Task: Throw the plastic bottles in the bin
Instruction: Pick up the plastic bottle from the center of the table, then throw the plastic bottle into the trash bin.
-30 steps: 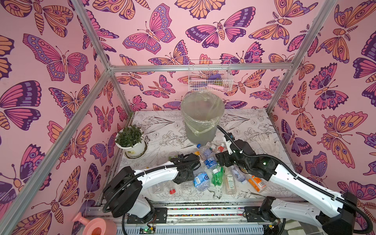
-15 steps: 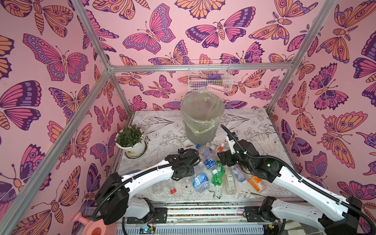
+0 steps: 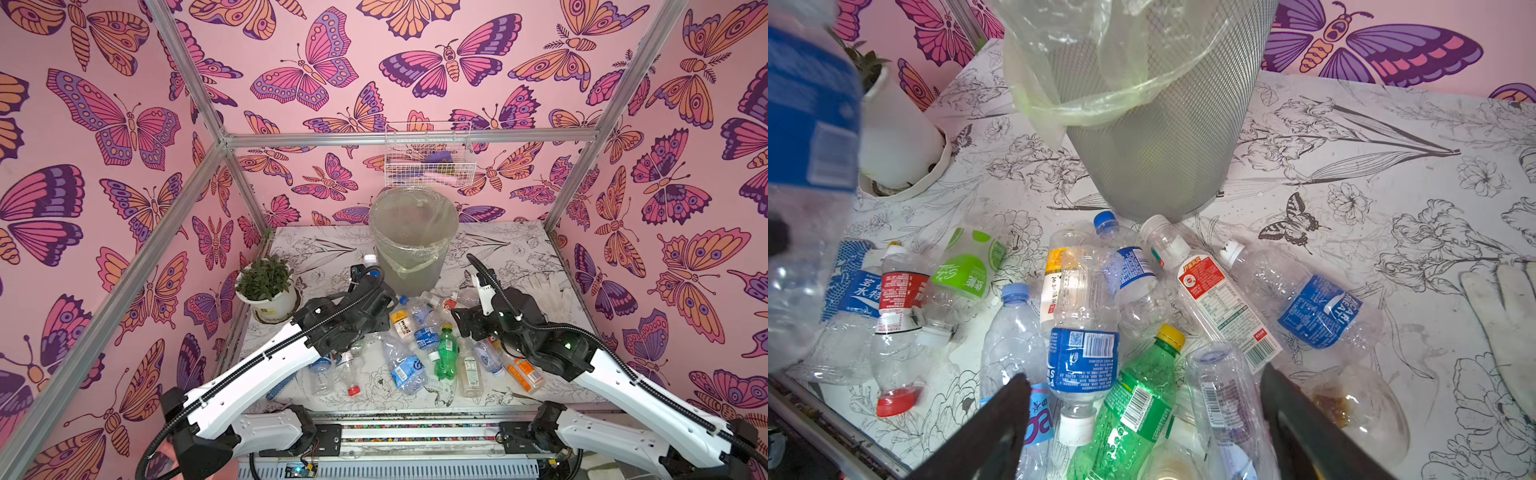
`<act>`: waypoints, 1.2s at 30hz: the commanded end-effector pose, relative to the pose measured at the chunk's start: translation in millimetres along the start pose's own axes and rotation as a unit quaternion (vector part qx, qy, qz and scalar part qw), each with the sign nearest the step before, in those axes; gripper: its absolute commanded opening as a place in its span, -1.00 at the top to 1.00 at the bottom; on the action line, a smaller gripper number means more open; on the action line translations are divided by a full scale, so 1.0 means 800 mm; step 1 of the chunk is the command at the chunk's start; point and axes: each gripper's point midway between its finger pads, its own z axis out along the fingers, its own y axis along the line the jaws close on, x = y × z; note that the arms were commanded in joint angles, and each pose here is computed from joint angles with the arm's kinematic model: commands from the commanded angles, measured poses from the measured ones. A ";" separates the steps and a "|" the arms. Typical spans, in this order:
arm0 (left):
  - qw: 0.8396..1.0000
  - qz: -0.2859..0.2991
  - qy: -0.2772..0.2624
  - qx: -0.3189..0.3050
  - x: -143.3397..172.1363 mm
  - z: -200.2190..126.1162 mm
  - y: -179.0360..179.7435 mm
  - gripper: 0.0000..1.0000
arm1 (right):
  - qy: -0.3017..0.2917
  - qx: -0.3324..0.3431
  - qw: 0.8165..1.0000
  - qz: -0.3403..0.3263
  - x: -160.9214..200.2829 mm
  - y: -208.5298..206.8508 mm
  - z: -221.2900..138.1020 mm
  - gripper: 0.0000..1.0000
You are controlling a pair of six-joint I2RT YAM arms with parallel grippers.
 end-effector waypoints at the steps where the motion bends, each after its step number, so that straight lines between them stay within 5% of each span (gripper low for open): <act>1: 0.995 0.062 -0.073 -0.007 -0.052 -0.045 -0.001 0.52 | -0.011 0.013 1.000 0.009 -0.007 -0.008 -0.009 -0.75; 9: 0.967 0.133 -0.212 0.046 -0.163 -0.133 -0.058 0.54 | -0.018 0.013 1.000 0.013 -0.010 -0.010 -0.015 -0.74; 20: 0.929 0.210 -0.297 0.074 -0.239 -0.133 -0.148 0.53 | -0.023 0.022 0.999 0.011 -0.009 -0.017 -0.022 -0.74; 24: 0.925 0.209 -0.306 0.088 -0.264 -0.106 -0.168 0.52 | -0.024 0.025 0.999 0.009 -0.008 -0.020 -0.026 -0.74; 30: 0.950 0.176 -0.234 0.112 -0.282 0.002 -0.166 0.50 | -0.030 0.022 0.999 0.016 -0.011 -0.021 -0.033 -0.74; 32: 0.958 0.175 -0.197 0.116 -0.282 0.044 -0.161 0.26 | -0.031 0.017 0.999 0.018 -0.014 -0.019 -0.035 -0.74; 33: 0.960 0.181 -0.186 0.104 -0.282 0.059 -0.159 -0.09 | -0.032 0.015 0.999 0.019 -0.015 -0.018 -0.036 -0.74; 34: 0.962 0.189 -0.177 0.086 -0.283 0.070 -0.155 -0.68 | -0.033 0.012 0.999 0.021 -0.017 -0.017 -0.038 -0.74; 35: 0.963 0.190 -0.174 0.075 -0.286 0.071 -0.153 -0.99 | -0.035 0.009 0.999 0.022 -0.019 -0.016 -0.041 -0.74; 36: 0.964 0.188 -0.171 0.075 -0.287 0.067 -0.154 -0.98 | -0.037 0.007 0.999 0.023 -0.021 -0.015 -0.043 -0.74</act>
